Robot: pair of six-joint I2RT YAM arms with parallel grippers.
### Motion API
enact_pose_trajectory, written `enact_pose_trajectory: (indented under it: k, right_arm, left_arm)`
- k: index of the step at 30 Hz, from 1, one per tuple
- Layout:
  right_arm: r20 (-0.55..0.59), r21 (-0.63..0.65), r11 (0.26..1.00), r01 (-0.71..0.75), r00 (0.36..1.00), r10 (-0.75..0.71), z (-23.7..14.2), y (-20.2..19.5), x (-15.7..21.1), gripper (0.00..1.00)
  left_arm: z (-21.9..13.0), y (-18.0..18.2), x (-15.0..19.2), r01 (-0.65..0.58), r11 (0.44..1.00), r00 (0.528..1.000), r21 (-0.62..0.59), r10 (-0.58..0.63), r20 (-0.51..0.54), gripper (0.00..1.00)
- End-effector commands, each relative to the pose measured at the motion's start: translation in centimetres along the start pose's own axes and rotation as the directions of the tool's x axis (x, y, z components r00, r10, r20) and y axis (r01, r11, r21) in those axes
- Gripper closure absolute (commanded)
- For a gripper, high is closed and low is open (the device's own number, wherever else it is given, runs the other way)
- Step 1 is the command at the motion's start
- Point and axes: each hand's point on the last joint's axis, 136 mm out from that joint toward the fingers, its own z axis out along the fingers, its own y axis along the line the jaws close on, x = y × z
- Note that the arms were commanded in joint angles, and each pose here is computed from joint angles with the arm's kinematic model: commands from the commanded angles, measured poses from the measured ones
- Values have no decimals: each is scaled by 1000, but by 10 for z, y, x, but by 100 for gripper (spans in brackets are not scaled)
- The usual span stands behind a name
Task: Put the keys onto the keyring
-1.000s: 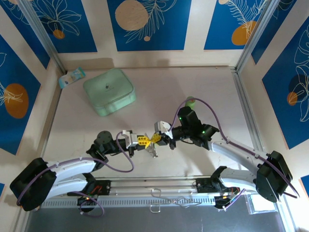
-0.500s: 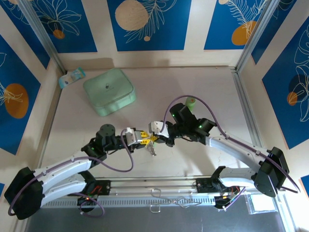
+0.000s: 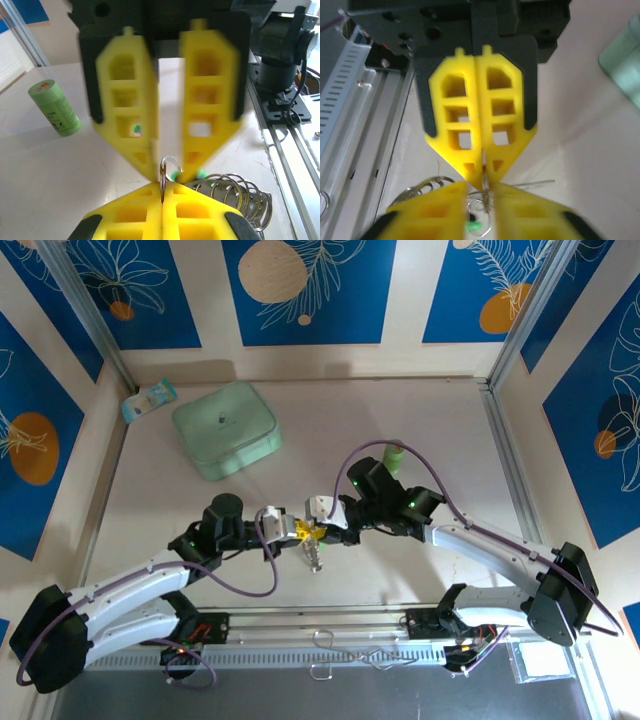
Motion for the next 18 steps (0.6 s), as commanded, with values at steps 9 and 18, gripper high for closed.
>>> enact_pose_trajectory:
  k: [9,18]
  right_arm:
    - [96,21,992,-127,988,124,-5,-3,11,67]
    - [87,15,993,-118,989,116,-2,-3,14,79]
  left_arm:
    - [-7,3,-23,-36,997,984,-64,47,170,100]
    - [-9,0,-22,-37,998,983,-58,47,175,100]
